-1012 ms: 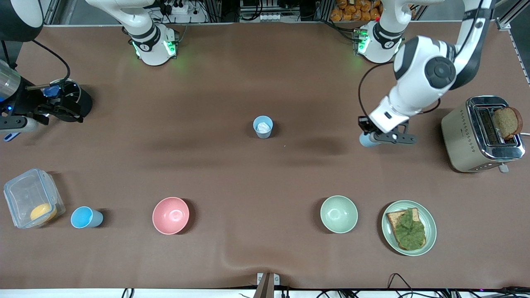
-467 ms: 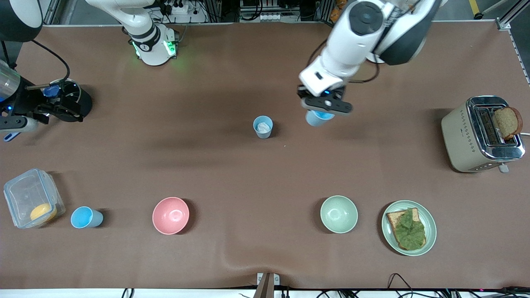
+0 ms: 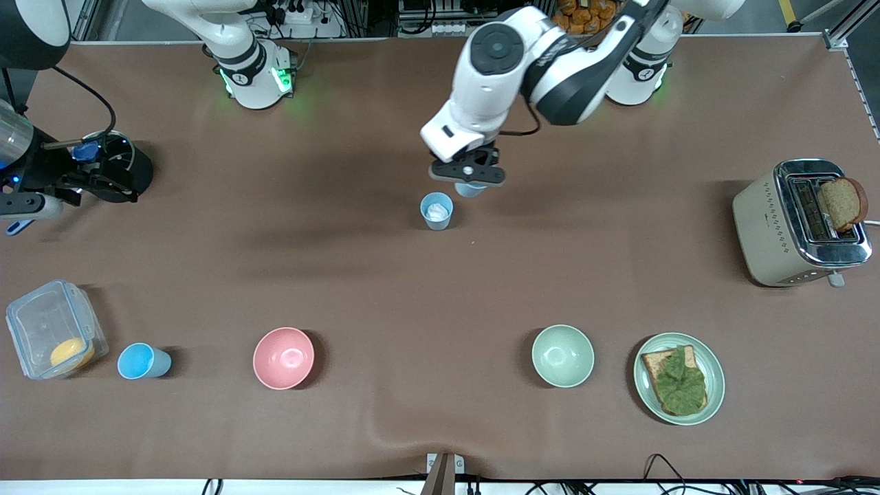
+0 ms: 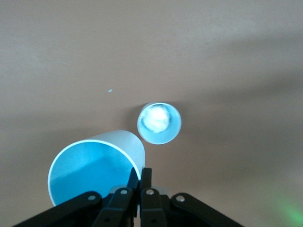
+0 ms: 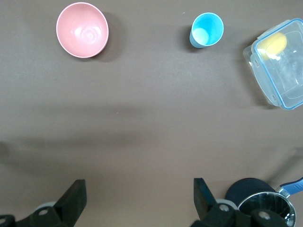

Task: Stack blue cups with both arms
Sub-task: 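Carry the cup over the center cup and lower it inside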

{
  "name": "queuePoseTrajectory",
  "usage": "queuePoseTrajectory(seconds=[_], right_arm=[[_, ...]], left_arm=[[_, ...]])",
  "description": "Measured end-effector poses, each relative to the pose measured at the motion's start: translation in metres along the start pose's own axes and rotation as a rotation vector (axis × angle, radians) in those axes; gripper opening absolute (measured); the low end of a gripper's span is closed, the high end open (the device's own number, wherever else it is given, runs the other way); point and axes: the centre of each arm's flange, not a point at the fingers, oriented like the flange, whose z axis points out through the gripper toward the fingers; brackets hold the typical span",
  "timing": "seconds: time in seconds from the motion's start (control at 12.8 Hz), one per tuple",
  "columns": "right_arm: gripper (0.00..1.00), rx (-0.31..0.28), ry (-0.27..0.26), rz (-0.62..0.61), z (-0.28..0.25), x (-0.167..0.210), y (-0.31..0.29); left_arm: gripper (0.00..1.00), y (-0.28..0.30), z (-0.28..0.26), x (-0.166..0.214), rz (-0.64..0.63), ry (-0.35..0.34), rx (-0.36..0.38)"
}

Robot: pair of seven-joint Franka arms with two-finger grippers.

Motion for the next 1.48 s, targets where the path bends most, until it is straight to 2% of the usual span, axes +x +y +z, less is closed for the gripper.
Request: queuePoseTrajectory(seconds=[0.31, 0.7, 0.93, 1.48], right_arm=[[1.00, 0.000, 0.000, 0.000, 0.000, 0.000, 0.000], [1.00, 0.000, 0.000, 0.000, 0.000, 0.000, 0.000], [1.00, 0.000, -0.001, 0.000, 0.000, 0.000, 0.000], [1.00, 0.000, -0.005, 0.000, 0.001, -0.001, 0.000]], left_arm=[[0.03, 0.036, 0.040, 0.002, -0.039, -0.005, 0.034], [0.03, 0.046, 0.071, 0.015, -0.059, 0.009, 0.075], [0.03, 0.058, 0.088, 0.007, -0.082, 0.007, 0.092], [0.03, 0.062, 0.102, 0.011, -0.087, 0.024, 0.088]])
